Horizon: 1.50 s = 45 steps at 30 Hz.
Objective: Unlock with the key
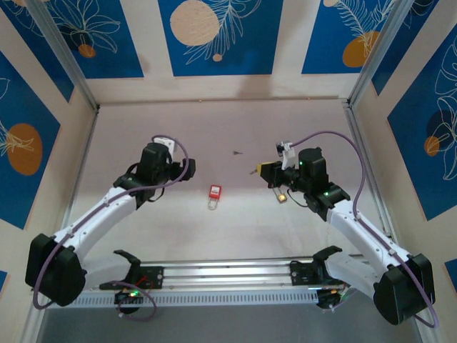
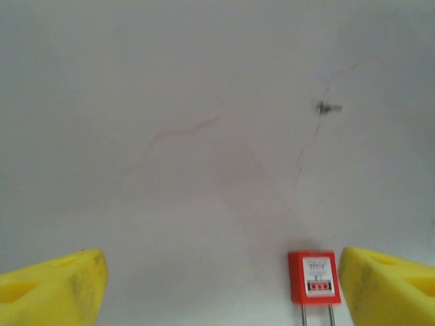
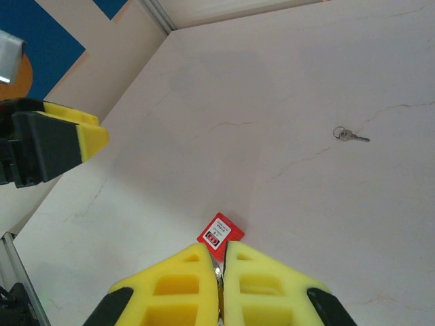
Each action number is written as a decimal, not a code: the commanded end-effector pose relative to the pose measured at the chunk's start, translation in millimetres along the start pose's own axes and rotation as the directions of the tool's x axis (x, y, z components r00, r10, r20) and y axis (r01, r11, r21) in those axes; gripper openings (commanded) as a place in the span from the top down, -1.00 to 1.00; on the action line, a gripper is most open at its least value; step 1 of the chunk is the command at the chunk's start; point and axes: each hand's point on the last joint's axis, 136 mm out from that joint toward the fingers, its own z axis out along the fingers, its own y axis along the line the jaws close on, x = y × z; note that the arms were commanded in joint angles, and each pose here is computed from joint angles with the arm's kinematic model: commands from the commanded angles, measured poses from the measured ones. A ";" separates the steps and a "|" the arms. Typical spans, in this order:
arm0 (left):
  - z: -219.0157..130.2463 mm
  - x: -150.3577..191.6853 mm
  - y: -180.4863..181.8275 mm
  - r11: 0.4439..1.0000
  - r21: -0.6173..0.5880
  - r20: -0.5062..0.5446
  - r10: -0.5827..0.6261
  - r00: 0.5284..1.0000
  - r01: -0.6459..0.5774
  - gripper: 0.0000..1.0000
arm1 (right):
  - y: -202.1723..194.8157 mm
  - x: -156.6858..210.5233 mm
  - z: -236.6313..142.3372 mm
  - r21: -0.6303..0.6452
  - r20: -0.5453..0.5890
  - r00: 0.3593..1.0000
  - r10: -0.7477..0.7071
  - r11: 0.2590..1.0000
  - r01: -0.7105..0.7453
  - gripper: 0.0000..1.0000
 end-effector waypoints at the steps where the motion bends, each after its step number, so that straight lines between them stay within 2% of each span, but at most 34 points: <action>1: 2.7 8.9 -3.6 1.000 -0.021 -0.174 -0.011 0.985 0.007 -0.59 | 0.7 -3.0 -5.0 0.002 0.024 1.000 -0.004 1.000 0.004 1.00; 3: 7.3 13.1 -0.4 0.997 -0.072 -0.231 0.008 0.973 -0.025 -0.54 | 0.6 -4.5 -6.4 0.005 0.032 0.999 -0.005 1.000 0.005 1.00; 5: 9.0 16.0 3.7 0.989 -0.135 -0.262 0.019 0.965 -0.056 -0.57 | 1.0 -6.3 -7.5 0.006 0.039 0.999 -0.008 1.000 0.008 1.00; 9: 17.2 22.5 -6.0 0.985 -0.143 -0.297 0.050 0.953 -0.096 -0.56 | -0.7 -7.1 -7.3 0.010 0.043 0.999 -0.004 1.000 0.004 1.00; 12: 25.8 31.6 -10.1 0.981 -0.157 -0.361 0.050 0.931 -0.114 -0.44 | -3.0 -6.3 -6.4 0.018 0.037 0.999 -0.002 1.000 0.001 1.00; 15: 35.4 44.2 -20.2 0.977 -0.143 -0.452 0.079 0.888 -0.159 -0.31 | -5.4 -5.7 -7.5 0.029 0.034 0.999 0.001 1.000 -0.002 1.00; 22: 66.8 74.4 -57.1 0.949 -0.088 -0.575 0.199 0.793 -0.302 -0.30 | -8.8 -4.8 -8.3 0.039 0.036 0.999 0.006 0.999 -0.007 1.00; 26: 81.1 88.1 -73.2 0.946 -0.063 -0.609 0.215 0.764 -0.317 -0.29 | -9.9 -5.0 -9.2 0.043 0.039 0.999 0.008 0.999 -0.010 1.00; 35: 95.8 120.4 -85.0 0.955 -0.014 -0.675 0.209 0.708 -0.295 -0.06 | -13.4 -4.8 -9.6 0.053 0.047 0.999 0.012 0.998 -0.014 1.00; 45: 102.0 131.4 -84.0 0.956 -0.020 -0.695 0.196 0.692 -0.292 -0.07 | -15.3 -3.7 -8.7 0.053 0.045 0.999 0.018 0.998 -0.020 1.00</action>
